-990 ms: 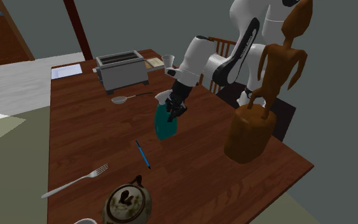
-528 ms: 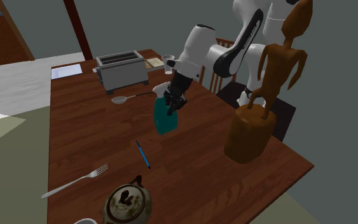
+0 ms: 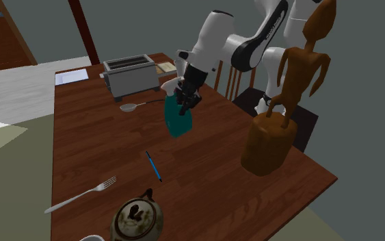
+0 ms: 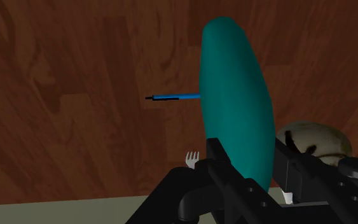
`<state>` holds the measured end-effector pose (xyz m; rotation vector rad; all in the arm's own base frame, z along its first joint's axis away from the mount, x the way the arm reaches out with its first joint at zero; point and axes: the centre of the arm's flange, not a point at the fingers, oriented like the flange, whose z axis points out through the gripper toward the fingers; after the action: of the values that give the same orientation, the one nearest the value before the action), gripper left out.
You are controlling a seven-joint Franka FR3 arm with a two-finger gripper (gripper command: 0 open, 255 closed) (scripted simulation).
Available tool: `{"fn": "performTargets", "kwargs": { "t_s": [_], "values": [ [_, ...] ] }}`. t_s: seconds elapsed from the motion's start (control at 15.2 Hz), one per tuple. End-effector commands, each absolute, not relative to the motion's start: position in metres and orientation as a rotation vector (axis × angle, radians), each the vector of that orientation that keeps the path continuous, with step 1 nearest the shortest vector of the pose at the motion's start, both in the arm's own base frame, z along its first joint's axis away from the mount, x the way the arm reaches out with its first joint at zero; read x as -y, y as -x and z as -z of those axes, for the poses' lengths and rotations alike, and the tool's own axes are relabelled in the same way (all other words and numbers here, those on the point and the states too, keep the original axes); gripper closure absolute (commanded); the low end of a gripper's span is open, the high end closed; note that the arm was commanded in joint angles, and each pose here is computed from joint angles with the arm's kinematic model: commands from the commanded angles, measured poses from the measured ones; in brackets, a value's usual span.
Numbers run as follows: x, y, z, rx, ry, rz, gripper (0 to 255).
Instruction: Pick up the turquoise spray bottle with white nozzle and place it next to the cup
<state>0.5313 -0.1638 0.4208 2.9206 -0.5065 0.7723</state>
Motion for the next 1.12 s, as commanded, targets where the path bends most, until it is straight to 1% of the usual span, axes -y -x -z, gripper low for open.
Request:
{"fn": "performTargets", "kwargs": {
  "t_s": [0.0, 1.06],
  "values": [
    [0.164, -0.531, -0.431, 0.507, -2.921, -0.772, 255],
    [0.164, -0.531, -0.515, 0.507, -2.921, -0.772, 255]
  ]
}}
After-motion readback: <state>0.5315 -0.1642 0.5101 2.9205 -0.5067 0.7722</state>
